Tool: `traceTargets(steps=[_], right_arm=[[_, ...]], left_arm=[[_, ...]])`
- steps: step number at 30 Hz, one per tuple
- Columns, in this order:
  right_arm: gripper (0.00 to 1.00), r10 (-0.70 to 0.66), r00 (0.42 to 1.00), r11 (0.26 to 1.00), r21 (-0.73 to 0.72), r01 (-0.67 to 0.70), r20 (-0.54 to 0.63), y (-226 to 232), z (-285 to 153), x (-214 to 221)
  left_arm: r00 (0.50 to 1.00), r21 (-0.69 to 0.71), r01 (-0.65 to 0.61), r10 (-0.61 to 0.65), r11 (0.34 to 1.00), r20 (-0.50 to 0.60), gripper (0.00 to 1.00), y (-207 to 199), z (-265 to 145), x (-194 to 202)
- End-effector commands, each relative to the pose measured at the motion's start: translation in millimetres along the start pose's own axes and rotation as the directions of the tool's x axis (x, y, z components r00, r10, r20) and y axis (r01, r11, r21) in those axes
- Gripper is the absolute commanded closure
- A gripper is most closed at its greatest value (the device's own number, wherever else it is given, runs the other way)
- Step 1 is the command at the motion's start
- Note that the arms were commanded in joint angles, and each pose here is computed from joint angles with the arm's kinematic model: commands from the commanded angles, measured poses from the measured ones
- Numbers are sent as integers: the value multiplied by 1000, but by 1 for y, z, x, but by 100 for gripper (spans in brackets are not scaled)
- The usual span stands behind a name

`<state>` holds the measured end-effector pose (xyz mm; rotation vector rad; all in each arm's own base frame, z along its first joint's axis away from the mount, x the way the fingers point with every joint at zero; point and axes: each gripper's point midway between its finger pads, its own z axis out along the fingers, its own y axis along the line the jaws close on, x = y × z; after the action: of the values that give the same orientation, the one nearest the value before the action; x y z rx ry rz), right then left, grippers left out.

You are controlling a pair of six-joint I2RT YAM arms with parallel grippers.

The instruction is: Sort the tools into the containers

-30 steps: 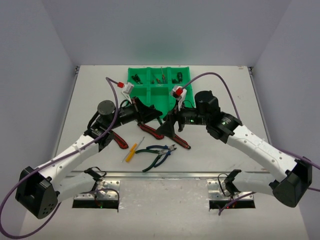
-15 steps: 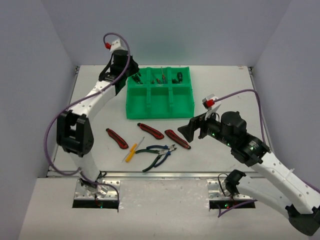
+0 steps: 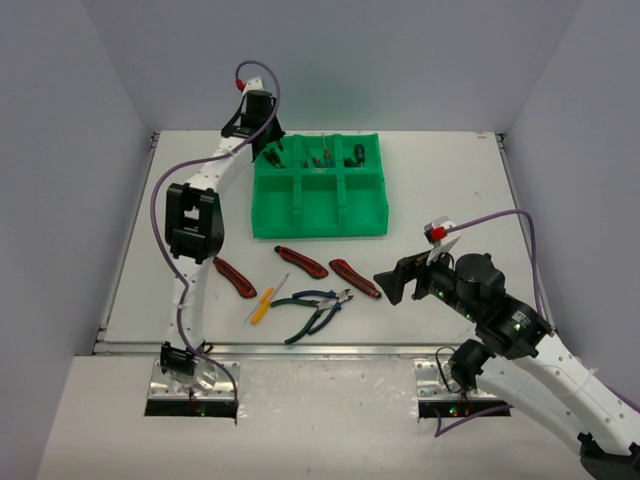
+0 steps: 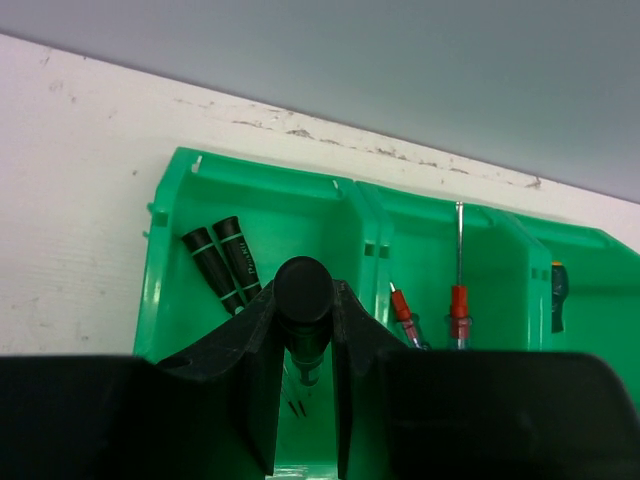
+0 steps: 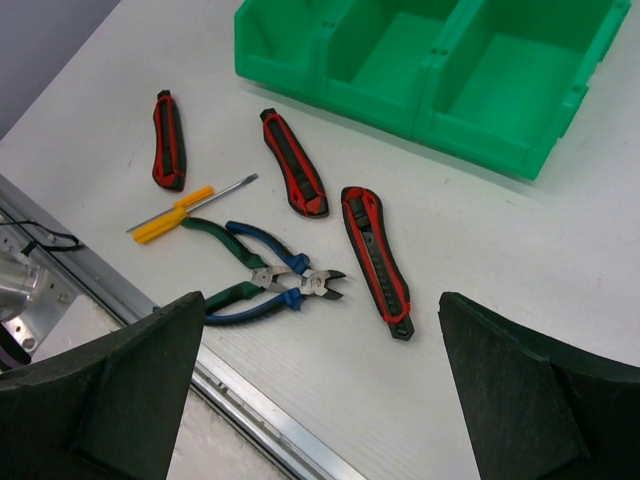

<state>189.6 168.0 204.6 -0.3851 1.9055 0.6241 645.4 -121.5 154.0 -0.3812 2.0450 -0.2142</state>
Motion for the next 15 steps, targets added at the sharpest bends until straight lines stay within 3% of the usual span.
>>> traceTargets(steps=[1,4,5,10,11,15], right_arm=[[1,9,1000,1000,1,-9,5,1,4,-3],[1,9,1000,1000,5,-9,-4,0,5,-1],[1,12,1000,1000,5,-12,-6,0,5,0],[1,19,1000,1000,3,-19,-11,0,6,2],[1,20,1000,1000,1,-20,-11,1,6,1],[1,22,1000,1000,12,-22,-17,0,7,0]], left_arm=[[999,128,33,-37,991,33,100,-26,-1,-23],[998,149,60,-59,987,-10,100,-28,1,-9],[998,143,66,-64,988,-18,96,-27,2,-7],[996,110,85,-81,990,-35,63,-22,-2,-6],[996,106,84,-82,991,-31,53,-23,-6,-10],[997,136,81,-81,987,-2,28,-34,-34,-39]])
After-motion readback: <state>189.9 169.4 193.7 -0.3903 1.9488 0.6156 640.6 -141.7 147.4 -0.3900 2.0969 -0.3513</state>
